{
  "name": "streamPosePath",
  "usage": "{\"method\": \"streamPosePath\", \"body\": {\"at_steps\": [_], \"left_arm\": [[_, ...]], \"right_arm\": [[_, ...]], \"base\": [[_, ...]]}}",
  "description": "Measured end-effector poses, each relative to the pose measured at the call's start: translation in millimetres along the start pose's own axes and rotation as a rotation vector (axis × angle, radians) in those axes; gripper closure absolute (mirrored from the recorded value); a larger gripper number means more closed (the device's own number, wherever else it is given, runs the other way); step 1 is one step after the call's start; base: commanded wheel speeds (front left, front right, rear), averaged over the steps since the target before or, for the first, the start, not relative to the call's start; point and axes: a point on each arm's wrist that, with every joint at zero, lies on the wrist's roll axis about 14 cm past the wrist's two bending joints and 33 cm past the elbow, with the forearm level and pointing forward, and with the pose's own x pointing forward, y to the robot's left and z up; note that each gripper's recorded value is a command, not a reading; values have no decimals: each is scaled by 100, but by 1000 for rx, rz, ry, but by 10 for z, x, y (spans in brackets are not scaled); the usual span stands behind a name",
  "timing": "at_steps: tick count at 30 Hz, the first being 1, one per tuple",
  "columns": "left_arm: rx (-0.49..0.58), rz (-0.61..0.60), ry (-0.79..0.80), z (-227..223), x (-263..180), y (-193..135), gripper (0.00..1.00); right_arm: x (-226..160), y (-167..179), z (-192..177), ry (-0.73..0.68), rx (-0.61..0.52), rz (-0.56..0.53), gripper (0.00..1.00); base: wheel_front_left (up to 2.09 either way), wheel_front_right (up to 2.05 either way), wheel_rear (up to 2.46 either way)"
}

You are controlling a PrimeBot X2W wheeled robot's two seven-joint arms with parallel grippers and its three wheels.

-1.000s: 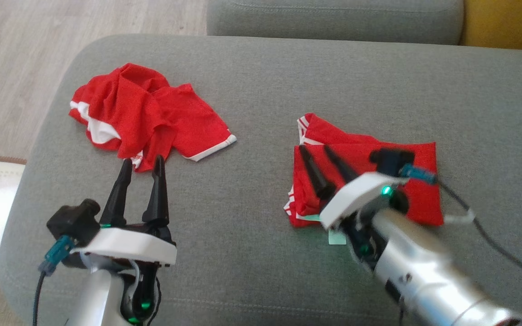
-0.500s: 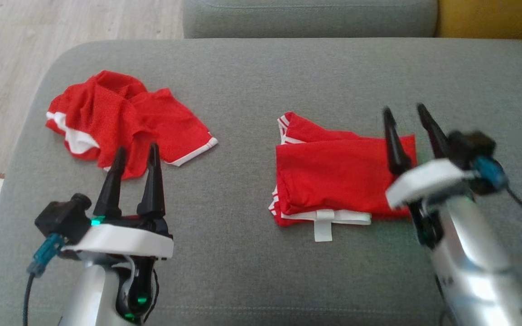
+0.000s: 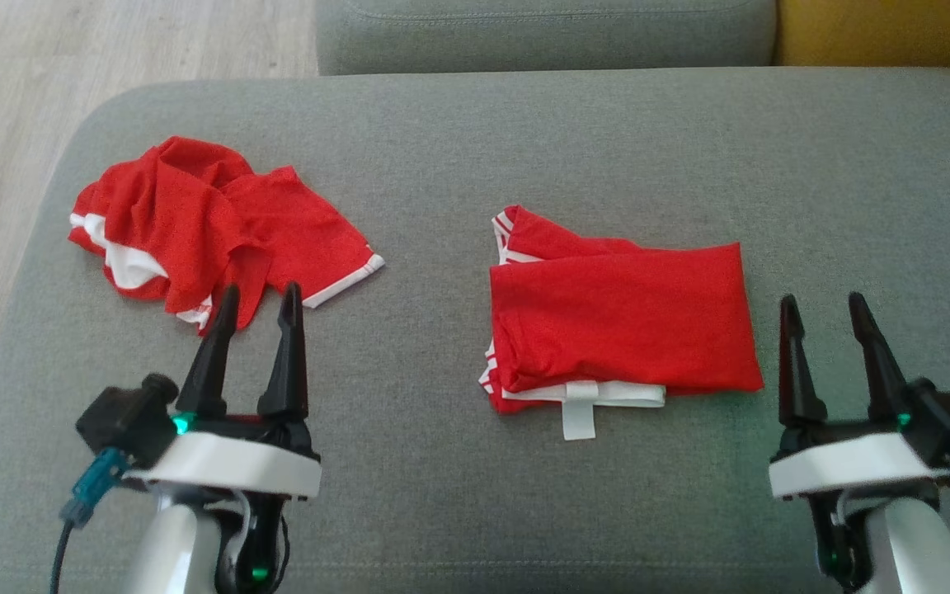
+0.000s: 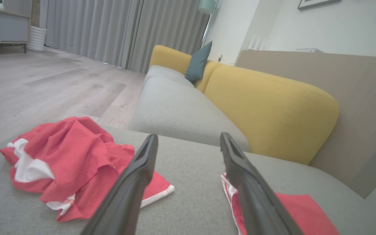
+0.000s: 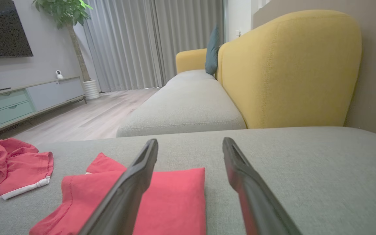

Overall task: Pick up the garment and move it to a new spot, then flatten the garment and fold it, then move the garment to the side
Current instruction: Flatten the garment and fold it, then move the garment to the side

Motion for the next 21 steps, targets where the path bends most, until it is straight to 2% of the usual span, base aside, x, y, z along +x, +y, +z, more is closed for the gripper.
{"method": "streamPosePath", "body": {"at_steps": [14, 21], "left_arm": [[2, 8, 10, -36, -20, 27, 0], [-4, 14, 48, -171, -16, 58, 0]], "right_arm": [[-60, -12, 32, -14, 29, -10, 0], [-85, 11, -409, 119, 84, -16, 0]], "base": [[0, 0, 0], [0, 0, 0]]}}
